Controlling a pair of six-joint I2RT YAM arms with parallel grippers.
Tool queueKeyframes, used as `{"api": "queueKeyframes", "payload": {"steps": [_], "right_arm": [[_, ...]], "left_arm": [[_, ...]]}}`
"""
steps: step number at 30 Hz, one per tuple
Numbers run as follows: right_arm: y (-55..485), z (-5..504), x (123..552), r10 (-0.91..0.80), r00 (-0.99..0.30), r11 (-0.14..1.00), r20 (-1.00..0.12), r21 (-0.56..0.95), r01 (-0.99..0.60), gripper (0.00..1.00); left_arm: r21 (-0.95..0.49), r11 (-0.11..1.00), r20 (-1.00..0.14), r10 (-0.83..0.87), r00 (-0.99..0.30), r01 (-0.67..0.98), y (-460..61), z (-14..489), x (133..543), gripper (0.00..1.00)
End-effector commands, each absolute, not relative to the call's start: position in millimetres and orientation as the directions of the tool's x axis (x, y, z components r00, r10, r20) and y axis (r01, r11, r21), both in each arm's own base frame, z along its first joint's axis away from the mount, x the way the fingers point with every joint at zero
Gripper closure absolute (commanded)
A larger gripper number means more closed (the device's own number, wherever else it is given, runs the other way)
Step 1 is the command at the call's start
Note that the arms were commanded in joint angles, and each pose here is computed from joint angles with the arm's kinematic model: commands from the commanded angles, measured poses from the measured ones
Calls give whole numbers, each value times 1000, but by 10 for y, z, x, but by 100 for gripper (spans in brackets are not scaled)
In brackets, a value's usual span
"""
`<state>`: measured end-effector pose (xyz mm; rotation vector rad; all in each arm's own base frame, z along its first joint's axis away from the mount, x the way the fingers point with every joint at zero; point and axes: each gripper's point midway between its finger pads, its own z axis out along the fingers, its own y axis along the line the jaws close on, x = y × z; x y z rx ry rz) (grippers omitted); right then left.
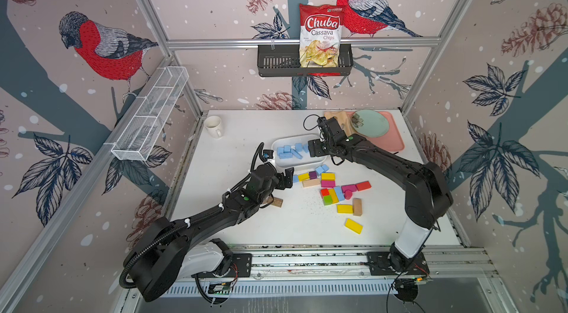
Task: Pick out the blue building blocks
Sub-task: Pick up the building block from the center of the board.
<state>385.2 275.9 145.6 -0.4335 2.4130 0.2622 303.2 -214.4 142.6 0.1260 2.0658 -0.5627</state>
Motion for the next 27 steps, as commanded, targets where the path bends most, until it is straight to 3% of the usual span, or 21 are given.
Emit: {"api": "queueKeyframes", "payload": {"steps": [1, 12, 27], "right_arm": [[2662, 1454, 3765, -220, -725, 935, -653, 72, -348, 7], [2555, 1090, 3385, -324, -743, 902, -586, 45, -429, 7], [2594, 688, 3342, -401, -758, 888, -514, -17, -459, 31]], "left_arm": [[-362, 874, -848, -163, -504, 325, -2192, 1546, 3074, 5], [-362, 846, -861, -143, -488, 392, -2270, 1626, 3019, 4], [-351, 815, -877, -115, -466, 461, -2349, 1708, 2960, 3]]}}
